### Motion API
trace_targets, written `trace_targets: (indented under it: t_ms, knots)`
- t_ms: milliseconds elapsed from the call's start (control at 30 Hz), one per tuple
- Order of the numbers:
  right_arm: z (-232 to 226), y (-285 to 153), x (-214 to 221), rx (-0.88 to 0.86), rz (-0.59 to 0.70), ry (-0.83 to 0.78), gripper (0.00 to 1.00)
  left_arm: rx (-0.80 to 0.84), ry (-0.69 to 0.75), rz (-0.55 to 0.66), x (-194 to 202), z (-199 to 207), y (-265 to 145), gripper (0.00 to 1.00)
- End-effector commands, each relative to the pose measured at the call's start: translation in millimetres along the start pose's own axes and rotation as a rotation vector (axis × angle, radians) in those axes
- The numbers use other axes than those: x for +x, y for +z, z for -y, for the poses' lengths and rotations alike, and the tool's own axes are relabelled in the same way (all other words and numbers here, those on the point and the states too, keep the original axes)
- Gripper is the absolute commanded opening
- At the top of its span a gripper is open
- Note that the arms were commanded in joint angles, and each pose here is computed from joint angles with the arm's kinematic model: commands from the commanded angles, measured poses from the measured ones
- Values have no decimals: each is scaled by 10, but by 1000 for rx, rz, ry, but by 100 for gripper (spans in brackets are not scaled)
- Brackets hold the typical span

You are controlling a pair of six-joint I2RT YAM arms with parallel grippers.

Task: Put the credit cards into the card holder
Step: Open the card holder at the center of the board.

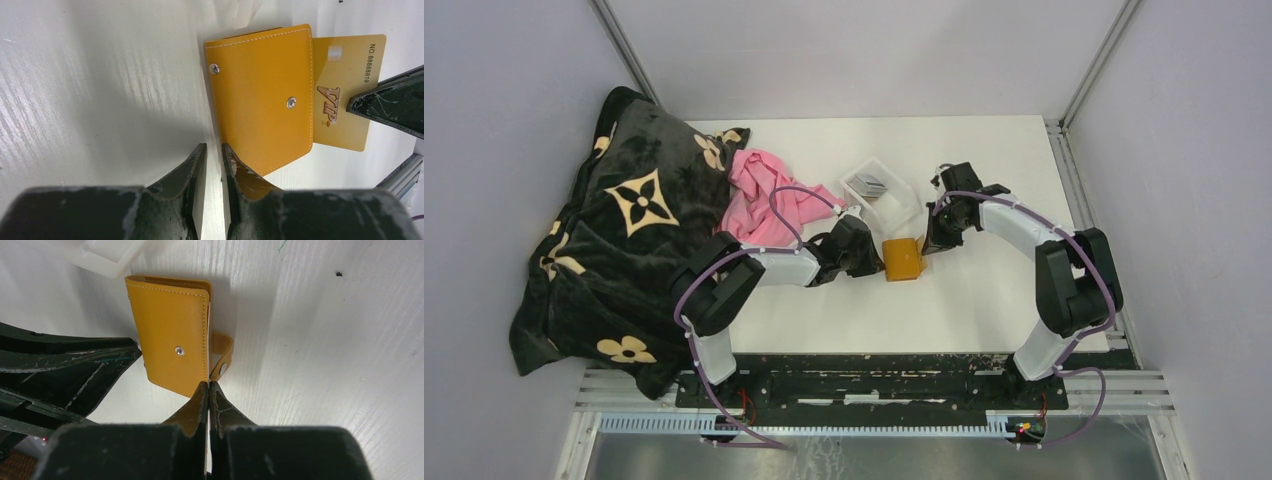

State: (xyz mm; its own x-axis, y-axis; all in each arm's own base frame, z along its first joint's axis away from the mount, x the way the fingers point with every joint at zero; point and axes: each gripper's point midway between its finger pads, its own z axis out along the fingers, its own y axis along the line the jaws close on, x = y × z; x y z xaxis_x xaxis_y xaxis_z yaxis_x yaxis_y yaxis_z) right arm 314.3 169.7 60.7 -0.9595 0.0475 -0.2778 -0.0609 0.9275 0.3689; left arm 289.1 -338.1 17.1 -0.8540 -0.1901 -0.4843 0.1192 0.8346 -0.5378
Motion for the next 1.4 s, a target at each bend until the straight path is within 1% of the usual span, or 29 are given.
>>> trace_targets:
  t_ms: [0, 500, 1367]
  knots:
    - [-108, -48, -88, -65, 47, 17, 1, -204, 47, -146, 469, -641, -27, 26]
    - [-90, 57, -45, -92, 37, 45, 1, -218, 55, -162, 513, -688, -39, 25]
    - [-256, -207, -221, -162, 101, 54, 1, -236, 64, -191, 586, -753, -39, 23]
